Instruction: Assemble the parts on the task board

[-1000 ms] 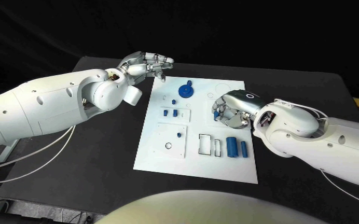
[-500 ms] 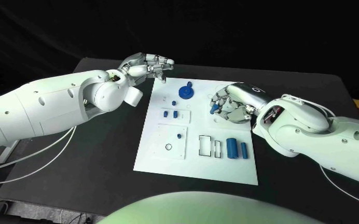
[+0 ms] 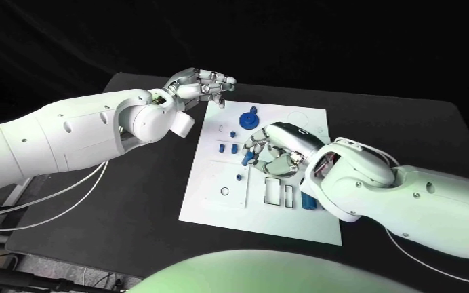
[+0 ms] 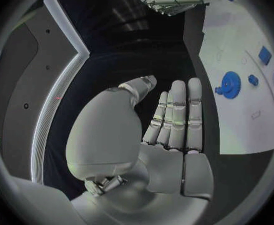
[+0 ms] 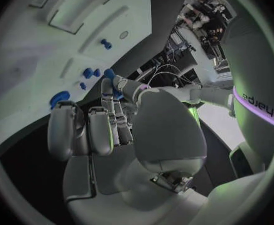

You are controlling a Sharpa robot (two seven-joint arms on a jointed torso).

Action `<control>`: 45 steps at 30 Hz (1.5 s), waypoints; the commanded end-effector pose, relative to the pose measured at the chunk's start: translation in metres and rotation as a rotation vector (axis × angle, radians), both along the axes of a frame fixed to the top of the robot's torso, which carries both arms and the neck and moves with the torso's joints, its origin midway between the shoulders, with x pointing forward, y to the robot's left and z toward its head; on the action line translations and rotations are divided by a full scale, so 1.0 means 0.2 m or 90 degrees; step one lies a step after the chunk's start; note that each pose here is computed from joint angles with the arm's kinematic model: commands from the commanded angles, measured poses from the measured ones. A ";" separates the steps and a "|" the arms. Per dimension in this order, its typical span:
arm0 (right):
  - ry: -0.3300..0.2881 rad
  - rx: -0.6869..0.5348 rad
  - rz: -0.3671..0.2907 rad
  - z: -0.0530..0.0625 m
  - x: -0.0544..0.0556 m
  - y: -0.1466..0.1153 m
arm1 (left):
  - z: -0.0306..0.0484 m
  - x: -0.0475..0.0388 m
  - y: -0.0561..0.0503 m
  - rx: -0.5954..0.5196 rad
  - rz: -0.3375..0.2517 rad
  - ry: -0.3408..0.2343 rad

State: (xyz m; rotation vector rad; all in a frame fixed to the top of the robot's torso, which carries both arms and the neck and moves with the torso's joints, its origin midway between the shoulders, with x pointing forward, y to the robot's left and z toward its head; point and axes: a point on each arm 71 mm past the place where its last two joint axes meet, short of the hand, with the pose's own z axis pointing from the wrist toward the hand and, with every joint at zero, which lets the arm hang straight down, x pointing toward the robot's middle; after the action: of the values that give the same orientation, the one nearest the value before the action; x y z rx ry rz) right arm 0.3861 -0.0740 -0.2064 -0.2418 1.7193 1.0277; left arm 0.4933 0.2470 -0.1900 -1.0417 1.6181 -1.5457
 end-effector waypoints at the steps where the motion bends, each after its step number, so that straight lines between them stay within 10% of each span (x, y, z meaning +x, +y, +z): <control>1: 0.007 0.008 0.030 -0.04 -0.04 0.06 | 0.006 -0.001 -0.02 -0.008 -0.012 -0.002; 19: 0.024 -0.020 0.077 -0.24 -0.13 0.22 | 0.005 -0.001 -0.03 -0.009 -0.017 0.000; 45: 0.018 -0.062 0.074 -0.30 -0.13 0.23 | 0.004 -0.002 -0.03 -0.007 -0.016 0.002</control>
State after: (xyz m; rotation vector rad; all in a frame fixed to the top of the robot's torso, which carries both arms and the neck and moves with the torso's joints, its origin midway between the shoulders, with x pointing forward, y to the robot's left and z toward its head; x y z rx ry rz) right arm 0.3603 -0.0287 -0.2652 -0.3563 1.7978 1.0687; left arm 0.4934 0.2438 -0.1904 -1.0404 1.6276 -1.5518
